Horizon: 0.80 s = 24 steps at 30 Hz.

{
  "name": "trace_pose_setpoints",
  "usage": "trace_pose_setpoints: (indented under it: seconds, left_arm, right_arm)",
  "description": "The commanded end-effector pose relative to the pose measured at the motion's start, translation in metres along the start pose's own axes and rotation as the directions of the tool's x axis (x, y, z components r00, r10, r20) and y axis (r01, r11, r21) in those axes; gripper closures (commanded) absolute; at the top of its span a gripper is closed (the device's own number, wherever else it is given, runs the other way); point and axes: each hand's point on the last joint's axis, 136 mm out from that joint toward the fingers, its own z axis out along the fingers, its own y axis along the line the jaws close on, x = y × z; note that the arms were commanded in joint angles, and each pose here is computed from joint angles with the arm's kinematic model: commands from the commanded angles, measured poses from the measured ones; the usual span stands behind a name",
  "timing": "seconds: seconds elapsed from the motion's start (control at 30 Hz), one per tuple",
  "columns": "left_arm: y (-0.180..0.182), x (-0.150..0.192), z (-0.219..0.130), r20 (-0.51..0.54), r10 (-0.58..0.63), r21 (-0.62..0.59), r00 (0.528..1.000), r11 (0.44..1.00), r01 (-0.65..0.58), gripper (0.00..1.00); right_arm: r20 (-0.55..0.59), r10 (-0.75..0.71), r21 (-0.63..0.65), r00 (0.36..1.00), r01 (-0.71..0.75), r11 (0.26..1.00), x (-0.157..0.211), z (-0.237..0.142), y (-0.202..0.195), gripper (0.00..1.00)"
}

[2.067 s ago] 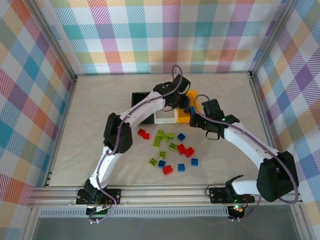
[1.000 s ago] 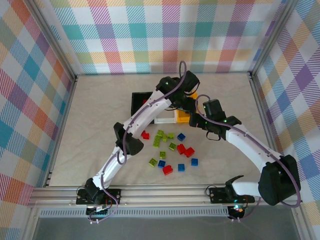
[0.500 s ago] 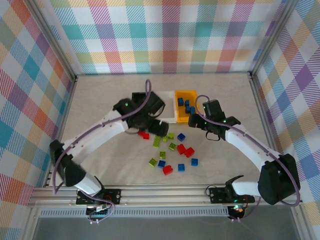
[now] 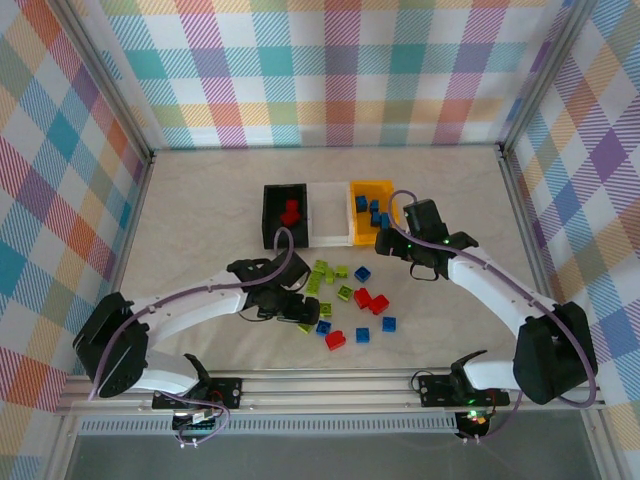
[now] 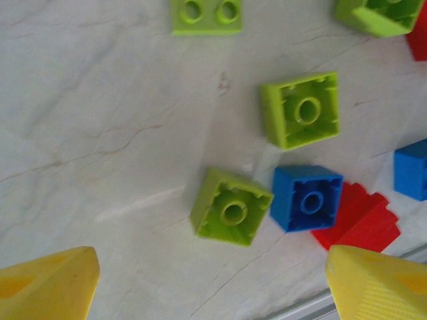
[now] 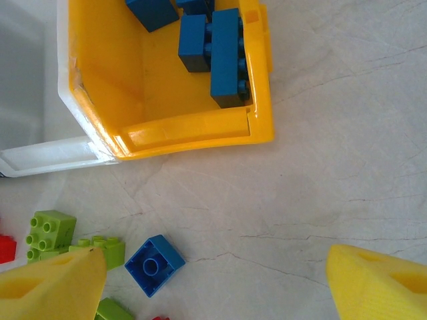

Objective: Sort the legos into containers by color

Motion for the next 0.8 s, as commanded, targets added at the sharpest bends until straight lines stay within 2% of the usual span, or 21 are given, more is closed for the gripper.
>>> trace_pose_setpoints:
  seconds: [0.0, 0.17, 0.27, 0.5, 0.77]
  left_arm:
    - [-0.019, 0.005, 0.012, -0.044, 0.063, 0.068, 0.997, 0.996, -0.06, 0.13]
    - [-0.019, 0.028, 0.02, -0.144, 0.15, 0.039, 0.978, 0.989, -0.146, 0.13]
    - [-0.01, 0.04, 0.024, -0.183, 0.18, -0.016, 0.966, 0.982, -0.186, 0.14]
    - [0.009, 0.033, 0.036, -0.163, 0.177, -0.12, 0.971, 0.973, -0.198, 0.24]
    - [0.008, 0.021, 0.052, -0.169, 0.212, -0.152, 0.962, 0.959, -0.238, 0.28]
  right_arm:
    - [-0.006, 0.012, 0.008, 1.0, -0.012, 1.0, 0.003, 0.003, -0.004, 0.14]
    - [-0.012, 0.008, 0.02, 1.0, -0.008, 1.0, 0.005, 0.006, -0.007, 0.14]
    - [-0.012, 0.011, 0.019, 1.0, -0.01, 1.0, 0.005, 0.007, -0.006, 0.14]
    - [-0.01, 0.01, 0.017, 1.0, -0.01, 1.0, 0.004, 0.005, -0.006, 0.14]
    - [0.008, 0.009, 0.013, 1.0, -0.009, 1.0, 0.002, -0.001, -0.005, 0.14]
